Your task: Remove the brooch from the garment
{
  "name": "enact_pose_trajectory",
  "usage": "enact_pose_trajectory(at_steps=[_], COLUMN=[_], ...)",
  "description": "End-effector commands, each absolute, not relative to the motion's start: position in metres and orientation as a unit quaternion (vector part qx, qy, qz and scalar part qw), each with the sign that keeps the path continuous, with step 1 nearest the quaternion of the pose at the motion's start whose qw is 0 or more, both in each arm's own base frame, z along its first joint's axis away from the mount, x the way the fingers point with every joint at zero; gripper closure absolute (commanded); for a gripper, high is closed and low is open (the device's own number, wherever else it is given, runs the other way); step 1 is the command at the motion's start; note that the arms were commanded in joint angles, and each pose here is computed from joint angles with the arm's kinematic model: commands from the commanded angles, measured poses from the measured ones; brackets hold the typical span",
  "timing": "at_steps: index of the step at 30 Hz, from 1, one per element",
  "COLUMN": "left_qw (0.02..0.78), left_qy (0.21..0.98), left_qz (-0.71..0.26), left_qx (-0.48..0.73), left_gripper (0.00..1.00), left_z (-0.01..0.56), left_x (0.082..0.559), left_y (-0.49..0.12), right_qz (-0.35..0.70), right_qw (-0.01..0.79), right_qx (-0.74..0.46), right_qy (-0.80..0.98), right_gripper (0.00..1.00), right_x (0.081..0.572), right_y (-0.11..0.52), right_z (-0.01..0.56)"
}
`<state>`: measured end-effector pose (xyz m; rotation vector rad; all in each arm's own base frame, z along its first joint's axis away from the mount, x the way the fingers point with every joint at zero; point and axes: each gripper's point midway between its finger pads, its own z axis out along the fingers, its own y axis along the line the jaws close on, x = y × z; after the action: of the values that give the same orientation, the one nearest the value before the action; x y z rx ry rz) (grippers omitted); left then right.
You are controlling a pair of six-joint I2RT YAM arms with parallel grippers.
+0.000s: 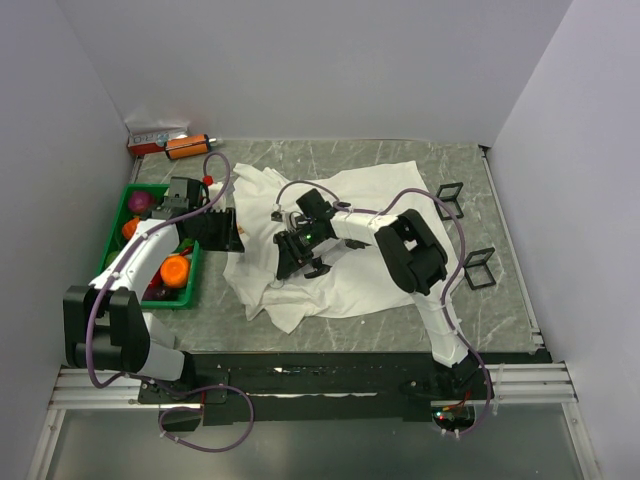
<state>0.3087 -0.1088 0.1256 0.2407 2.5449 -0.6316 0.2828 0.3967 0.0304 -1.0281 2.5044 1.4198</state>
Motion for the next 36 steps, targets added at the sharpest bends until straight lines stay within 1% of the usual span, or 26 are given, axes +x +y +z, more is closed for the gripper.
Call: enact_pose_trajectory(at_steps=[1, 12, 16, 21, 31, 34, 36], left_qw=[0.269, 0.263, 0.264, 0.264, 0.259, 0.258, 0.26], left_qy=[0.927, 0.928, 0.928, 0.927, 0.928, 0.928, 0.927], left_qz=[-0.239, -0.241, -0.242, -0.244, -0.244, -0.245, -0.246], left_qx=[0.102, 0.105, 0.104, 0.106, 0.11, 0.112, 0.114], left_gripper=[0.55, 0.55, 0.54, 0.54, 0.54, 0.54, 0.54], left_z=[0.141, 0.138, 0.138, 0.139, 0.138, 0.137, 0.138], left_x=[0.315, 0.317, 0.318, 0.319, 0.316, 0.316, 0.317], left_y=[-0.111, -0.113, -0.112, -0.113, -0.113, -0.113, -0.114], right_qz=[0.454, 0.509, 0.526, 0.54, 0.535, 0.536, 0.536], right_qw=[0.053, 0.026, 0.022, 0.019, 0.012, 0.013, 0.017], right_qx=[-0.337, -0.344, -0.348, -0.345, -0.333, -0.335, -0.341], right_qy=[0.823, 0.788, 0.776, 0.768, 0.776, 0.775, 0.772], right_gripper=[0.55, 0.65, 0.66, 0.69, 0.67, 0.71, 0.78], right_x=[0.291, 0.279, 0.276, 0.277, 0.28, 0.281, 0.28], right_y=[0.4, 0.412, 0.414, 0.417, 0.422, 0.423, 0.422], right_z=[0.026, 0.037, 0.043, 0.048, 0.037, 0.036, 0.039])
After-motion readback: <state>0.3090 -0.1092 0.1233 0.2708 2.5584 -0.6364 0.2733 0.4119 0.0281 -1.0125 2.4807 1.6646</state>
